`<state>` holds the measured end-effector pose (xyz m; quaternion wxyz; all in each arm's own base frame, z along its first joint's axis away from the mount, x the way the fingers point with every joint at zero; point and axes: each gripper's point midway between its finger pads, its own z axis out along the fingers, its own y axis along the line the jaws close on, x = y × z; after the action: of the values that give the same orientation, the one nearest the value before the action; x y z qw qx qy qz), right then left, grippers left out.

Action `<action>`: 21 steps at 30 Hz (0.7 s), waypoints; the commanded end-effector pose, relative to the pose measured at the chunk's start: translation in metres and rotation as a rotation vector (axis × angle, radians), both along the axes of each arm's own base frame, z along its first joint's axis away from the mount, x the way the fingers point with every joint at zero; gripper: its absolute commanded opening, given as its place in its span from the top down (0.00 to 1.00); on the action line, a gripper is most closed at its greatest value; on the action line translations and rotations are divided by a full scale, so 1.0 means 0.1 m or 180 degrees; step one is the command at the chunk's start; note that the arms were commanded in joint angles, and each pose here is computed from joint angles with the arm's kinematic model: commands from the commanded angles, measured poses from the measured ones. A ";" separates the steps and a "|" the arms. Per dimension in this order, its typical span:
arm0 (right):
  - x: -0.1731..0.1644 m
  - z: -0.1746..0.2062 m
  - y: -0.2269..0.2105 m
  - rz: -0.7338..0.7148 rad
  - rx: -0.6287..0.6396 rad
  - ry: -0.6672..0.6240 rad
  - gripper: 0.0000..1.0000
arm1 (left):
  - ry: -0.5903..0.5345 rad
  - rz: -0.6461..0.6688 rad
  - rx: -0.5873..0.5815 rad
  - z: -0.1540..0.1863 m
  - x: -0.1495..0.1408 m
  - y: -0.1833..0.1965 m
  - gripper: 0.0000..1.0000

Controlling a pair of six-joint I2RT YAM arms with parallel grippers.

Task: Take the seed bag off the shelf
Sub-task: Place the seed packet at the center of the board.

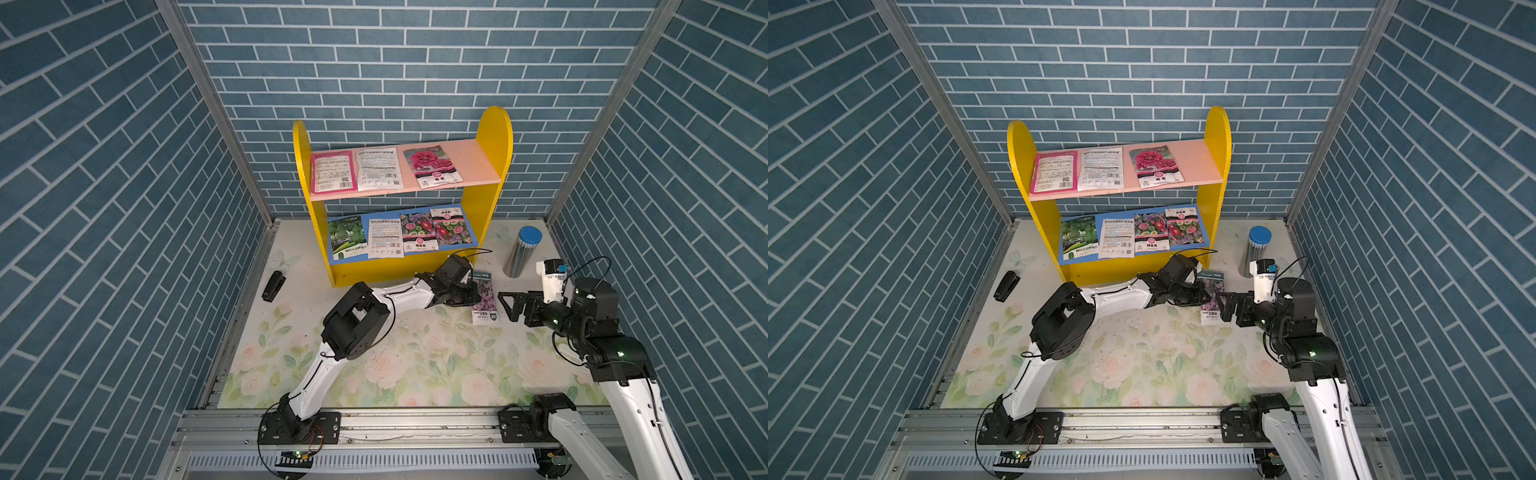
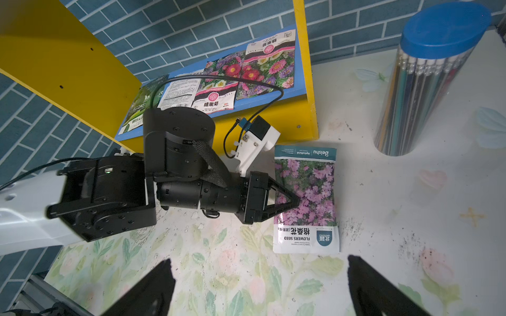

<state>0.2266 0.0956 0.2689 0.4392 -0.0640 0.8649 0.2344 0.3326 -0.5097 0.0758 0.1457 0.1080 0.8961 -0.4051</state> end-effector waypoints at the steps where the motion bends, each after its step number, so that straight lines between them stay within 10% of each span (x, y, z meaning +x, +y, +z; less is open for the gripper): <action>1: 0.01 -0.05 -0.05 -0.0025 -0.0133 -0.0026 0.00 | -0.0004 -0.0008 0.0136 -0.09 0.02 -0.02 1.00; 21: -0.05 -0.12 -0.15 -0.0166 -0.0275 0.0032 0.00 | 0.0082 0.0005 0.0321 -0.28 0.10 -0.09 0.70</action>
<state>0.2248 0.0845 0.2582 0.4342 -0.0468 0.8758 0.2055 0.3459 -0.5206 0.0589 0.1354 0.1073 0.9098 -0.3774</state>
